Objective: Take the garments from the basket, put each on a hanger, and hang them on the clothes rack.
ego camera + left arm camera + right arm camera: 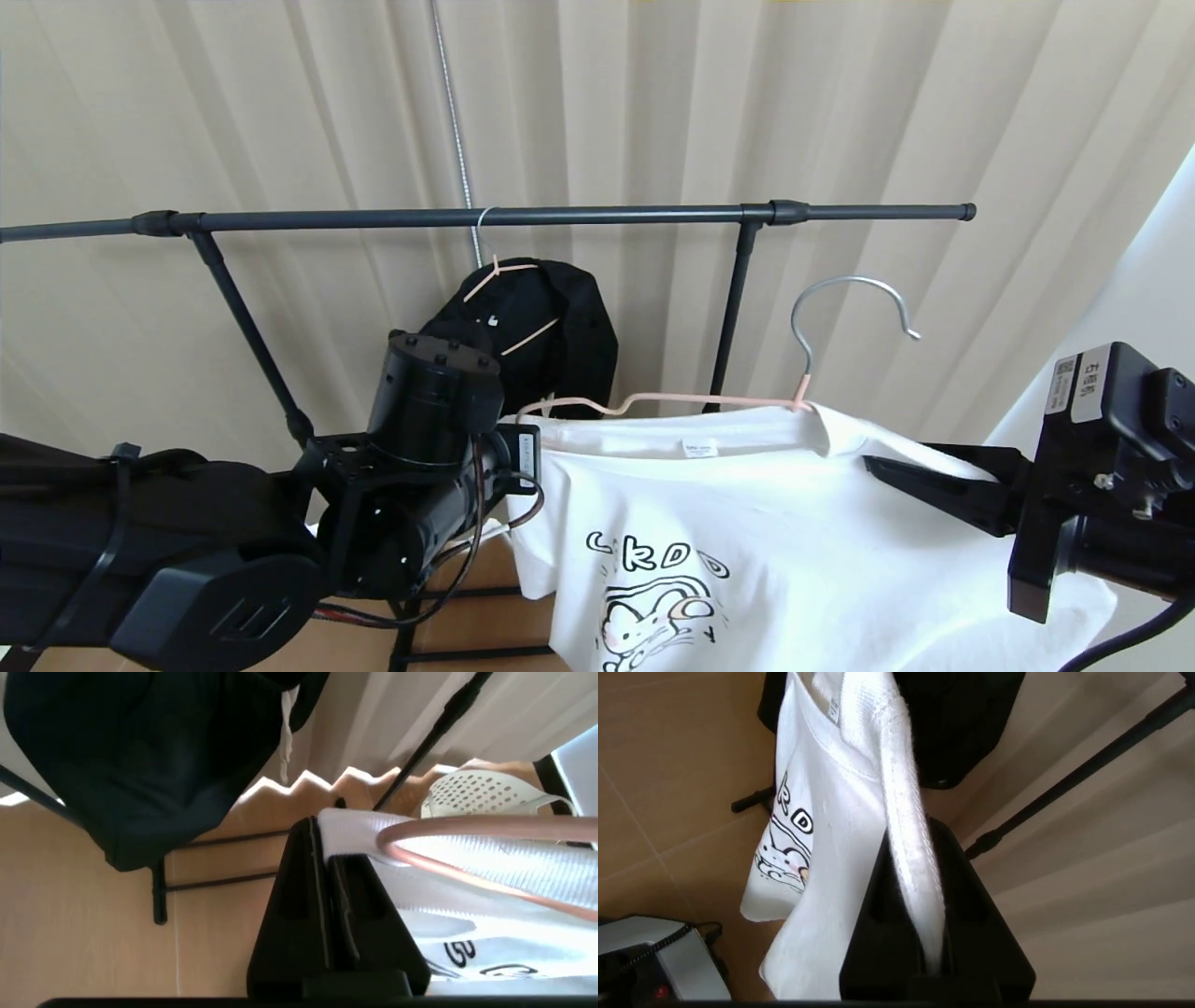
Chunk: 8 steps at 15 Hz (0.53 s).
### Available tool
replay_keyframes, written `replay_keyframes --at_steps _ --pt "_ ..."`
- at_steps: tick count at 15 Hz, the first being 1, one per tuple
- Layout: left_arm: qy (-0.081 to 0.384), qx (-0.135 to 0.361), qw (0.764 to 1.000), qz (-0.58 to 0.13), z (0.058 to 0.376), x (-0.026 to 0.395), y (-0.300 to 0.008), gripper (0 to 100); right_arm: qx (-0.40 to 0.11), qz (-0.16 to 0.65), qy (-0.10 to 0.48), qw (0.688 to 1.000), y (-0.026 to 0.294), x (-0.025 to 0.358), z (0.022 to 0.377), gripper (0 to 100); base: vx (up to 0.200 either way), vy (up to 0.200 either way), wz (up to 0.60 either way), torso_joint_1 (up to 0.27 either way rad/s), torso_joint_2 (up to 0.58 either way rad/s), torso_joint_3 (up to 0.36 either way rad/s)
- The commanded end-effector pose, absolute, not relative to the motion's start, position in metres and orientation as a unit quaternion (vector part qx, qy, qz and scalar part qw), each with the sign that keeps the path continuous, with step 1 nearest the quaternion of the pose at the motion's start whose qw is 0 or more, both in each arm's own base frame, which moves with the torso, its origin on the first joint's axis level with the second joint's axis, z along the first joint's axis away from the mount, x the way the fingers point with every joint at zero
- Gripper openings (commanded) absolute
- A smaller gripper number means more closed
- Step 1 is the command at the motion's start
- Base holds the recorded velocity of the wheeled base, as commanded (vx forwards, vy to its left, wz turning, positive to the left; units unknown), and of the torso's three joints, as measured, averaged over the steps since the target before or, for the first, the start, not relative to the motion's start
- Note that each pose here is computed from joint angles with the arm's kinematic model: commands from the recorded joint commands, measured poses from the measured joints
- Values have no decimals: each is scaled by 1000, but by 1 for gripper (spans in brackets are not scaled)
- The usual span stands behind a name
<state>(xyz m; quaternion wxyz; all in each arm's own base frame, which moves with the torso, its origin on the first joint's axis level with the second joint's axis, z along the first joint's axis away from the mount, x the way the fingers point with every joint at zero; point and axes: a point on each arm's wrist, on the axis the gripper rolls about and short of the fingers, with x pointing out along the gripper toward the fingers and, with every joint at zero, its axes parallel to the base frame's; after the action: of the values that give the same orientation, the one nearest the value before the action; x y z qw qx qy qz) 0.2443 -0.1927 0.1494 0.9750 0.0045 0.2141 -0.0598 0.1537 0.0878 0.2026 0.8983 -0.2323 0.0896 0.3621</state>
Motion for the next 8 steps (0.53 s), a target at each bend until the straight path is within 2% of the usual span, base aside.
replay_keyframes --at_steps 1,5,8 --pt "203 11 977 -63 153 246 -193 0 -233 358 89 900 85 152 203 0 0 0 0 0 0 0" --pt "190 24 979 -71 161 247 -195 0 -232 350 88 904 81 150 204 0 0 0 0 0 0 0" --pt "157 41 982 -94 181 246 -205 0 -234 352 109 900 85 160 195 0 0 0 0 0 0 0"
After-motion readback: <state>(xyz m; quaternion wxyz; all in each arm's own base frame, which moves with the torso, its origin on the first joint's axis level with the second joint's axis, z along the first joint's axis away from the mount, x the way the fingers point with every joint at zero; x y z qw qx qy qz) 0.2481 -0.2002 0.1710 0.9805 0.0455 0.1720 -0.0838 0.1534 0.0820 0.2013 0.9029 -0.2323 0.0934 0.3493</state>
